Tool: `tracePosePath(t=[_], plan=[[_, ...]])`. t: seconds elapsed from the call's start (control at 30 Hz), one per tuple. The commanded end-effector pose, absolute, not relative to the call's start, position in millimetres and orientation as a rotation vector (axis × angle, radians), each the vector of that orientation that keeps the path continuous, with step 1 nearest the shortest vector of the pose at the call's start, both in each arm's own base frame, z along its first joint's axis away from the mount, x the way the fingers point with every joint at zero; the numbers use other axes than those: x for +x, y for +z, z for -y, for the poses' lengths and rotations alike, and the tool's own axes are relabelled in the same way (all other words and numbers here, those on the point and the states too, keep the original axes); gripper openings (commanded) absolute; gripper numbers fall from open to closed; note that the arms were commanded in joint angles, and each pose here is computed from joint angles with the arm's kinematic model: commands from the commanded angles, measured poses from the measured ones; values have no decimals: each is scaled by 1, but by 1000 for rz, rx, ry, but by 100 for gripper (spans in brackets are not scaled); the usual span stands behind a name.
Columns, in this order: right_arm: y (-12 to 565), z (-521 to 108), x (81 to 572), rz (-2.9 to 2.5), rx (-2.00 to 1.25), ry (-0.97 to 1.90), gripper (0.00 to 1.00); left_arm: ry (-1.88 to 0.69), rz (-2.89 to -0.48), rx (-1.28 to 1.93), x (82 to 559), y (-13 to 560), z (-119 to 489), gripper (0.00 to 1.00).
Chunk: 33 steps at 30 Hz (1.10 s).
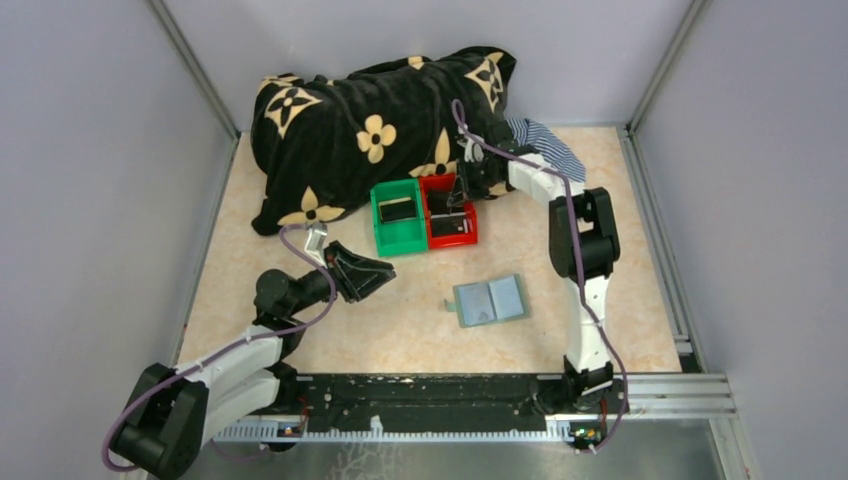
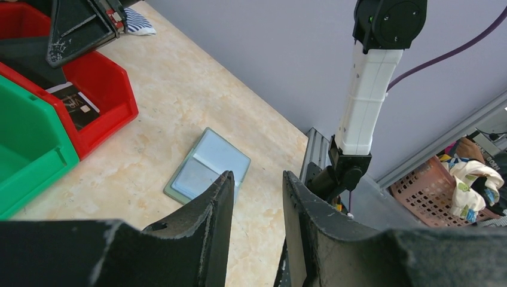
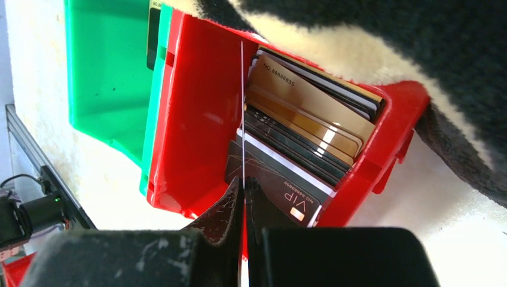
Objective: Take the credit cards out of the card holder
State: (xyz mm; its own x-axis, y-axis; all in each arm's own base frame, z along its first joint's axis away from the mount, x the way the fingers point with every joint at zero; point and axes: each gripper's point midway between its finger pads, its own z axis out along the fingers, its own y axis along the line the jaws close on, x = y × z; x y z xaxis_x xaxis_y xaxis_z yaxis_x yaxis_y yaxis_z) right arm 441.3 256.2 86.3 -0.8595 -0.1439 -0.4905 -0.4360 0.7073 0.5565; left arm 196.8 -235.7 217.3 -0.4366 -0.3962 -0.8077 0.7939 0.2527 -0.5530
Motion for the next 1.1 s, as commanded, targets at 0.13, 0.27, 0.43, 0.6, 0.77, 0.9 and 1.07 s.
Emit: tracePosePath(t=[0.13,0.27,0.43,0.6,0.77,0.9,1.07], plan=[[103,-256,457,-2474,-499,850,0,-1397,-1455,424,196,218,233,41],[118,-254,468,-2411,-480,759,19,-1398,-1454,428,196,219,233,41],[146,-249,482,-2299,-429,651,41,-1400,-1453,428,195,219,232,41],[164,-243,478,-2236,-411,562,42,-1402,-1458,424,194,217,232,41],[171,-228,469,-2210,-361,454,42,-1407,-1457,427,195,218,233,41],[176,-223,454,-2186,-356,455,40,-1415,-1458,431,195,218,234,41],[182,-213,420,-2144,-318,458,37,-1430,-1467,441,196,218,237,41]])
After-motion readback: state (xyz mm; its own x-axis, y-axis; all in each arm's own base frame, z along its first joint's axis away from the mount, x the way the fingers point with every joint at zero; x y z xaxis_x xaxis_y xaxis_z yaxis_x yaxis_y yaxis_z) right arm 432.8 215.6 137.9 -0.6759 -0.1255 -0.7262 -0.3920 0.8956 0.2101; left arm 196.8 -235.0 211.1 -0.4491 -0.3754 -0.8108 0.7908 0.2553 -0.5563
